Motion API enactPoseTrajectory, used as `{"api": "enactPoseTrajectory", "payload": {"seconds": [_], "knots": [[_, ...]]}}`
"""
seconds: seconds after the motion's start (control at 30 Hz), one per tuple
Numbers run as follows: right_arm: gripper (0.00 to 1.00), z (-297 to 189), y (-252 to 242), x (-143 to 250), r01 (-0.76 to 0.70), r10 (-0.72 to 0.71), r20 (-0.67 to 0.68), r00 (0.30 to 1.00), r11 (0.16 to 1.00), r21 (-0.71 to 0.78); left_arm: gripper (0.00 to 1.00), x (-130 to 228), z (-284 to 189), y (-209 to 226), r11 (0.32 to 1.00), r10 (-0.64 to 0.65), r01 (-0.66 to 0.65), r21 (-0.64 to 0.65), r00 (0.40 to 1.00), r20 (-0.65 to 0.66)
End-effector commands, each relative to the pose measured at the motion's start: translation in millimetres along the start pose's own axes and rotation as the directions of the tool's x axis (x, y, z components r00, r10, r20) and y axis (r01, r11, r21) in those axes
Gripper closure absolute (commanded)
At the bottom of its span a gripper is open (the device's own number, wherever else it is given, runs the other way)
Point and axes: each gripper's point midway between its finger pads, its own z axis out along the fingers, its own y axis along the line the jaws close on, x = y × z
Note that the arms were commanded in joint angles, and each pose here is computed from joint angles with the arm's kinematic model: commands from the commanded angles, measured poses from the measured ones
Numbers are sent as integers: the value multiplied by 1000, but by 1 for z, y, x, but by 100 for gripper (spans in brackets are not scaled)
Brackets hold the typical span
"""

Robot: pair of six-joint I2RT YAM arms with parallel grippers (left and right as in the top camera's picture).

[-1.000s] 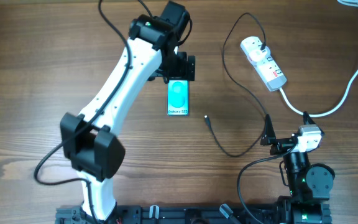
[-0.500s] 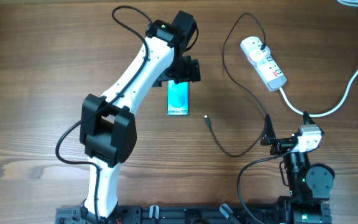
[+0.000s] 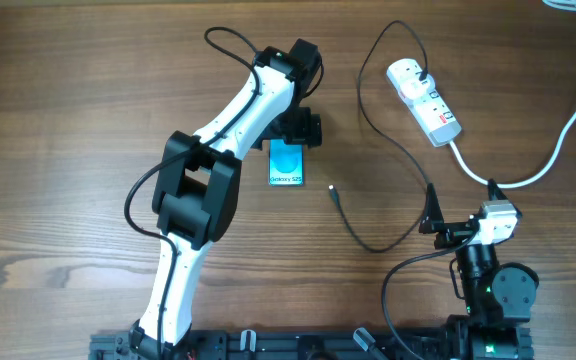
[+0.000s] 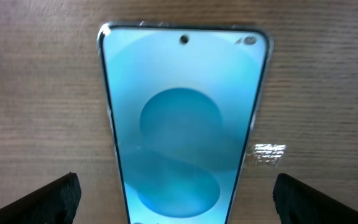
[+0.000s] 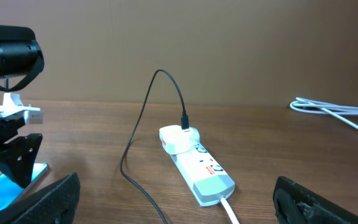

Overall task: Plug charger to phone and switch on socket
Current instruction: 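Close the left gripper on the phone's long edges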

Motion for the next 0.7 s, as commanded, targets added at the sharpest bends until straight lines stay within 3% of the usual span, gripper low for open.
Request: {"api": "enactPoseTrajectory", "payload": {"seconds": [0.0,0.3,0.43,0.67], "knots": [[0,0,-2,-2,13,-13,9,1000,1000,11,0,2,15,2,998,67,-68,-20,998,-12],[0,0,-2,-2,12,-13,9,1000,1000,11,0,18,44,11,996,75,-78,-41,995,-60],[0,0,-2,-2,12,-13,9,1000,1000,11,0,19,49,12,999,-2,0,-45,998,-56],[0,0,-2,-2,13,-13,9,1000,1000,11,0,14,49,3,1000,-15,14,-25,1000,-27]]}}
